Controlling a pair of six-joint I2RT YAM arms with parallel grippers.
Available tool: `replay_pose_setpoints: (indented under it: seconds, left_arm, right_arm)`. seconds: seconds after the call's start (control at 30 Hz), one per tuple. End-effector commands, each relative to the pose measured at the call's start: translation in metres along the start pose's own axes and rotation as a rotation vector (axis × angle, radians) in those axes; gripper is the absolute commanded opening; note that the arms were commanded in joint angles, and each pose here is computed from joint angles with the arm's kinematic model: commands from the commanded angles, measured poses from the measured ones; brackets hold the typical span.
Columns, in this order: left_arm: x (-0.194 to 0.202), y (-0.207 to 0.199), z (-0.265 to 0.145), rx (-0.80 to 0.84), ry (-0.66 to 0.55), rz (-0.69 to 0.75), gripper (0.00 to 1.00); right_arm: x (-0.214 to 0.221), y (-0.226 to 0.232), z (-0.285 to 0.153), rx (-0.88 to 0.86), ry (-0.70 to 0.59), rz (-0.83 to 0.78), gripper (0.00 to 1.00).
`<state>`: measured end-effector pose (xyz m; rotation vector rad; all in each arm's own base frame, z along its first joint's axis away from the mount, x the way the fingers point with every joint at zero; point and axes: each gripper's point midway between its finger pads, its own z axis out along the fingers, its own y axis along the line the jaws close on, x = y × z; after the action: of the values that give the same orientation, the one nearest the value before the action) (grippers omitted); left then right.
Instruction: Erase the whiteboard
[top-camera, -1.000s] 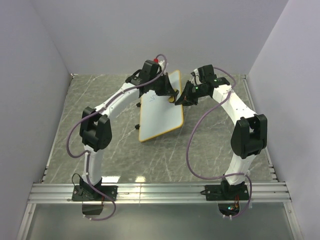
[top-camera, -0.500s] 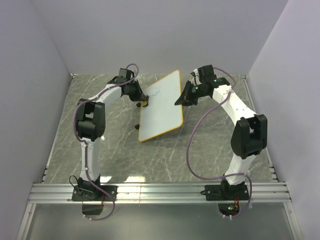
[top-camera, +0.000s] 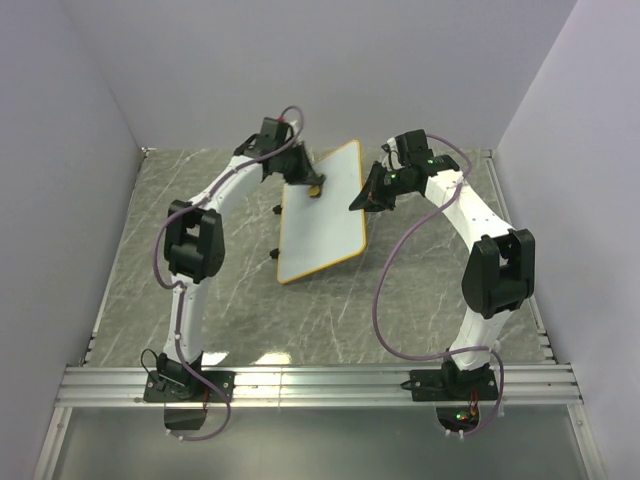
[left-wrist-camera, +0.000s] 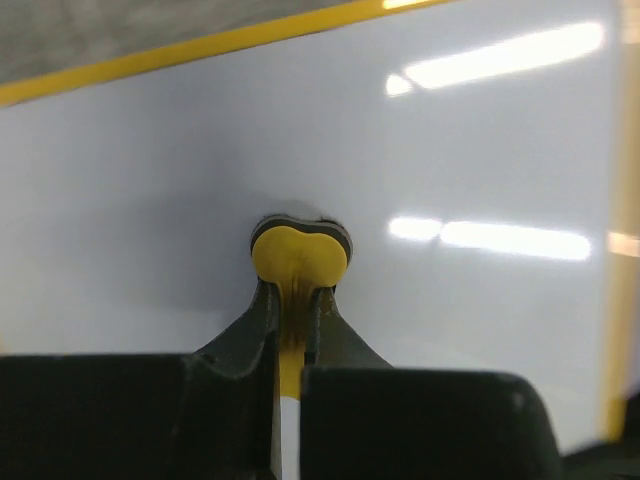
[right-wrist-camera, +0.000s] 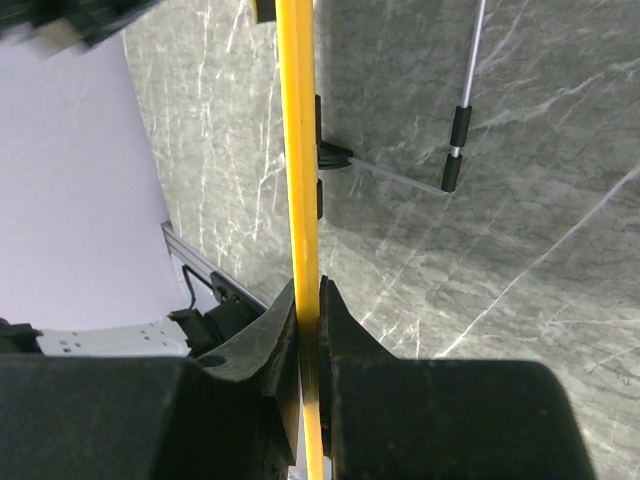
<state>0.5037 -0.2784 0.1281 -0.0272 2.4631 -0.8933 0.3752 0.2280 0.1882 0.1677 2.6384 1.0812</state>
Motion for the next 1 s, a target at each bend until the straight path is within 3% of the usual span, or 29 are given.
replay_pose_setpoints:
  seconds: [0.0,0.07,0.2,0.37,0.5,0.6,0.73,0.97]
  left_arm:
    - [0.021,-0.106,0.001,0.236,0.069,0.109,0.00]
    - [0.015,-0.127,-0.003,0.290,0.040,0.108,0.00]
    - [0.018,-0.100,0.014,0.183,0.046,0.083,0.00]
    - [0.019,-0.027,0.030,-0.011,0.058,-0.006,0.00]
    - [0.034,0.062,0.031,-0.199,0.092,-0.090,0.00]
    - [0.046,0.097,0.022,-0.230,0.108,-0.145,0.00]
    - [0.031,0.086,0.008,-0.225,0.061,-0.082,0.00]
    - [-0.024,0.016,-0.034,-0.058,-0.076,-0.032,0.00]
  right_arm:
    - [0.017,-0.005,0.003,0.042,0.033,-0.031,0.00]
    - [0.017,-0.004,0.003,0.043,0.032,-0.036,0.00]
    - [0.017,-0.004,0.002,0.044,0.032,-0.038,0.00]
    - [0.019,-0.005,0.001,0.049,0.038,-0.046,0.00]
    - [0.019,-0.005,-0.002,0.056,0.037,-0.055,0.00]
    - [0.020,-0.006,-0.001,0.059,0.038,-0.060,0.00]
    - [0.023,-0.009,0.001,0.054,0.045,-0.053,0.00]
    - [0.022,-0.008,0.003,0.045,0.045,-0.048,0.00]
